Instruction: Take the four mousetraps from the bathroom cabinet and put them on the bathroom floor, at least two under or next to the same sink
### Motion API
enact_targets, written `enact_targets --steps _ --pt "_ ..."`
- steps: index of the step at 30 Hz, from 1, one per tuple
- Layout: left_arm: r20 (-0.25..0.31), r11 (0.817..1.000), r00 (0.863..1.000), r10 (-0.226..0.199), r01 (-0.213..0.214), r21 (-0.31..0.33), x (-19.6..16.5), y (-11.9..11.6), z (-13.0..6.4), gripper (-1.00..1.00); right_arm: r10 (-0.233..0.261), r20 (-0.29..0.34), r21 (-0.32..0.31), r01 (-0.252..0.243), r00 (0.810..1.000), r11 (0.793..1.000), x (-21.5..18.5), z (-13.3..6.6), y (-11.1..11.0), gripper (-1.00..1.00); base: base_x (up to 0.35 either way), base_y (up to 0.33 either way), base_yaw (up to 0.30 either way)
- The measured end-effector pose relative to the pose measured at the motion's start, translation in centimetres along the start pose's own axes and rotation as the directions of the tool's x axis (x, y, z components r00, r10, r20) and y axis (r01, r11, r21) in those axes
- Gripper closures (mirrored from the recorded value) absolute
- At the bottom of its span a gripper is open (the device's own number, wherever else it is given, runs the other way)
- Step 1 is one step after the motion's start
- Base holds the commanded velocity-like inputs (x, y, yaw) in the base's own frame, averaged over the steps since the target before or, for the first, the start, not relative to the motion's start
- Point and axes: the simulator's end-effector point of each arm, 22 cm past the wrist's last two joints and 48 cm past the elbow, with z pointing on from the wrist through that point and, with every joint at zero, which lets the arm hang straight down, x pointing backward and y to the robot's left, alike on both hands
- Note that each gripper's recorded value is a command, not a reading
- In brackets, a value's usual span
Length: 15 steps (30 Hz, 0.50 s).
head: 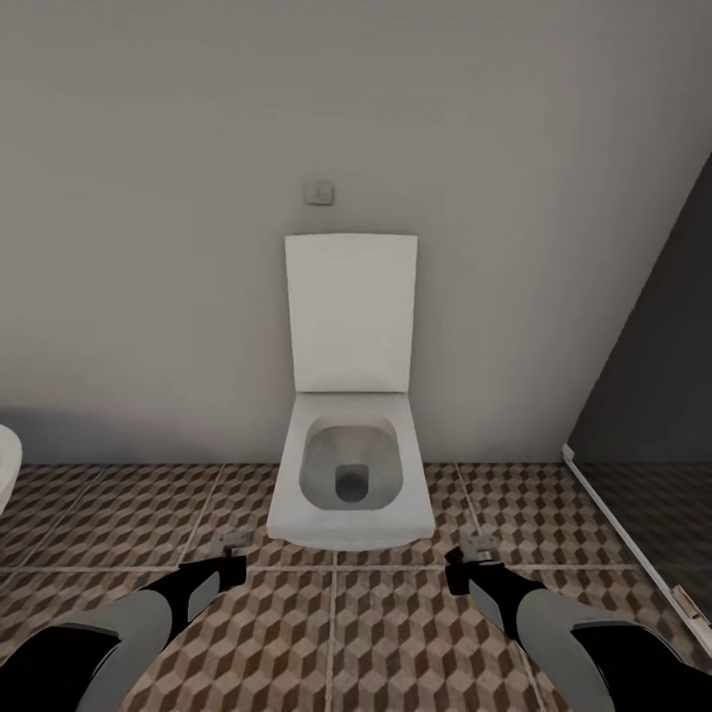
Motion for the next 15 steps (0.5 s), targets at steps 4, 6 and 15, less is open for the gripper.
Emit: enact_targets --steps 4,6,15 --pt "-0.01 1.0 1.0 0.001 -0.001 -0.001 0.5 0.0 0.4 1.0 -0.001 -0.012 -0.001 0.001 1.0 1.0 0.6 0.4 0.0 1.0 0.0 0.0 0.0" --pt "-0.017 1.0 1.0 0.001 -0.001 -0.002 0.9 0.0 0.7 1.0 -0.001 -0.021 -0.002 0.001 1.0 1.0 1.0 0.7 0.1 1.0 0.0 0.0 0.0" --pt "-0.024 1.0 1.0 0.002 -0.002 -0.003 1.4 0.1 1.0 1.0 -0.002 -0.029 0.0 0.002 1.0 1.0 1.4 1.0 0.0 1.0 0.0 0.0 0.0"
